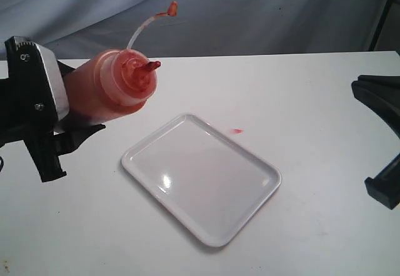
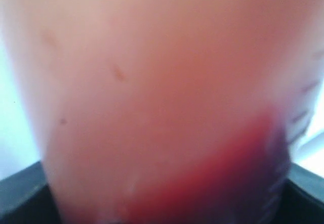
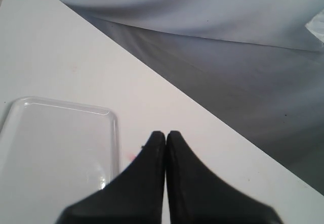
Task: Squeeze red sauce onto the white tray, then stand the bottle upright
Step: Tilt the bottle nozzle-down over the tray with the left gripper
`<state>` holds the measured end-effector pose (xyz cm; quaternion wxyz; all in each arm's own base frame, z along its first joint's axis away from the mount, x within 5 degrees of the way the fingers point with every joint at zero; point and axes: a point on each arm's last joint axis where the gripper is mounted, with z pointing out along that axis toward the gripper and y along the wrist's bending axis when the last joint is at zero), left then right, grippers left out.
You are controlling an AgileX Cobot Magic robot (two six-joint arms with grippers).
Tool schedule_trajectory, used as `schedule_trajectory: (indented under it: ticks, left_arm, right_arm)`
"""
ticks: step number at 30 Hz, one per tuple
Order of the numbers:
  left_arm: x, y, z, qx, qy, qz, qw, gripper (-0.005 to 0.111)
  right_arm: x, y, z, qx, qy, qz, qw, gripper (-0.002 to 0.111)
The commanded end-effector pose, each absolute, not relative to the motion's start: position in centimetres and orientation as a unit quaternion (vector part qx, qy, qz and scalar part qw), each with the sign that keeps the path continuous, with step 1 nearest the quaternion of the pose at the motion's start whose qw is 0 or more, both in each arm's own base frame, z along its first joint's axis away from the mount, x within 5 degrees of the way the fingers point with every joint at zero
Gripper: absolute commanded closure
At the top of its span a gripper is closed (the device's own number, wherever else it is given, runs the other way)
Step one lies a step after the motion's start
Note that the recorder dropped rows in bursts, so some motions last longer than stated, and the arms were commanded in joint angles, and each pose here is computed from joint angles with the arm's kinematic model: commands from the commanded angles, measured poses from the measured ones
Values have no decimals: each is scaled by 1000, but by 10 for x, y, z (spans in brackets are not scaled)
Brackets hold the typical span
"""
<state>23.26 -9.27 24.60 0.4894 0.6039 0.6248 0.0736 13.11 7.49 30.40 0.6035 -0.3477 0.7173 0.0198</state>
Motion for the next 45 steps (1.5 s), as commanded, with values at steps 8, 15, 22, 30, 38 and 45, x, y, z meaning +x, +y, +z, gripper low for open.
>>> schedule_trajectory:
  ticks: [8, 15, 22, 30, 38, 45]
  left_arm:
    - [237, -89, 253, 638, 582, 148, 483, 107]
    - [253, -89, 261, 627, 587, 169, 483, 107]
    - [266, -93, 248, 655, 576, 174, 457, 107]
    - [269, -91, 242, 667, 569, 188, 443, 107]
    - [271, -91, 246, 678, 551, 209, 439, 107]
    - [273, -88, 246, 692, 535, 240, 422, 107]
  right_arm:
    - [131, 78, 308, -315, 723, 64, 612, 108]
    - [130, 83, 318, -254, 712, 144, 639, 108]
    - [138, 89, 315, -242, 715, 161, 636, 108]
    - [156, 100, 316, -246, 730, 156, 619, 108]
    - [157, 100, 322, -246, 728, 155, 621, 108]
    - [157, 100, 322, -246, 728, 155, 621, 108]
